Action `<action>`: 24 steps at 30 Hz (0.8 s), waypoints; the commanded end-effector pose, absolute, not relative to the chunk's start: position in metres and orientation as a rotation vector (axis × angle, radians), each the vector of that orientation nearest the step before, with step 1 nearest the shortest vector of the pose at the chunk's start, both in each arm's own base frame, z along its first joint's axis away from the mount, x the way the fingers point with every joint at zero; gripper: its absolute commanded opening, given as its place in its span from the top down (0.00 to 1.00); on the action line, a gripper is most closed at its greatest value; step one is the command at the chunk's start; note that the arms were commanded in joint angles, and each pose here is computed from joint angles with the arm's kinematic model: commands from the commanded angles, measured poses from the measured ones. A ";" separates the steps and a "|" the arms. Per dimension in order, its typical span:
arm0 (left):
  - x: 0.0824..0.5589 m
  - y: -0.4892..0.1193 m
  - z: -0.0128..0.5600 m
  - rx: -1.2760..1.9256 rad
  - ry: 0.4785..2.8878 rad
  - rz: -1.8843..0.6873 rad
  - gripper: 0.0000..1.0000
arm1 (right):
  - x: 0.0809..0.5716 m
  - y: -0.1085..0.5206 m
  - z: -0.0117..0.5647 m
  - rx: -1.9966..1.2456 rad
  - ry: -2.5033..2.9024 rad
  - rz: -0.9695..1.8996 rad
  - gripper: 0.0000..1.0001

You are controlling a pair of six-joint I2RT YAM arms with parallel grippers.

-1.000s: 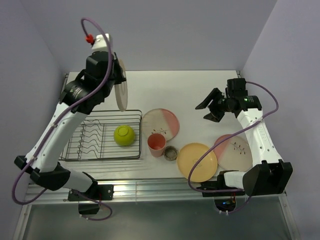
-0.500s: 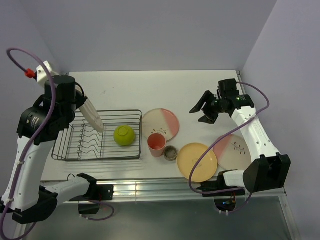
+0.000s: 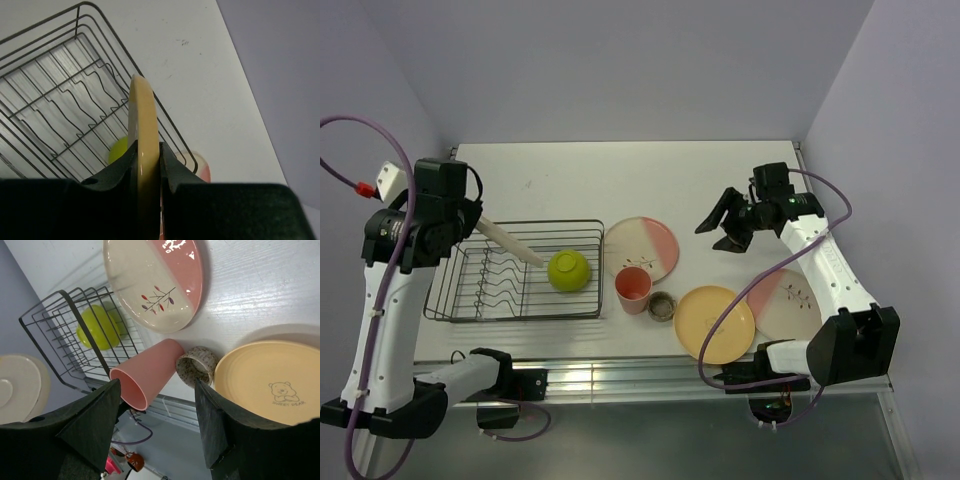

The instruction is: Load the mixed dishes into the dish rack

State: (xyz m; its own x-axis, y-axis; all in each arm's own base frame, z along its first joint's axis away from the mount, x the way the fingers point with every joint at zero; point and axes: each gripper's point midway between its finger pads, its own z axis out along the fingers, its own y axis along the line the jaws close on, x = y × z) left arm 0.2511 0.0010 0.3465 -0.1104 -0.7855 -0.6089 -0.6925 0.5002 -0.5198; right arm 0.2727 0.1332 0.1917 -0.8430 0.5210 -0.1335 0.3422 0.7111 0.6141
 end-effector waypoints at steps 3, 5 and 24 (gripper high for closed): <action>0.260 -0.001 0.356 -1.433 1.621 -0.367 1.00 | 0.268 0.139 0.195 0.610 2.611 0.884 0.32; 0.263 0.001 0.347 -1.481 1.598 -0.380 1.00 | 0.267 0.140 0.192 0.605 2.623 0.885 0.32; 0.320 0.049 0.327 -1.645 1.457 -0.451 1.00 | 0.286 0.146 0.185 0.581 2.675 0.871 0.32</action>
State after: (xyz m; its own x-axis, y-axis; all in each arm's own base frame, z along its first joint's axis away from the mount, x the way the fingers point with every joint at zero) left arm 0.2945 0.0450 0.2905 0.1868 -0.9194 -0.3461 -0.7518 0.0930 -0.6528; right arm 0.2757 0.1410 0.1694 -0.8772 0.4740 -0.0769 0.3463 0.7354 0.5825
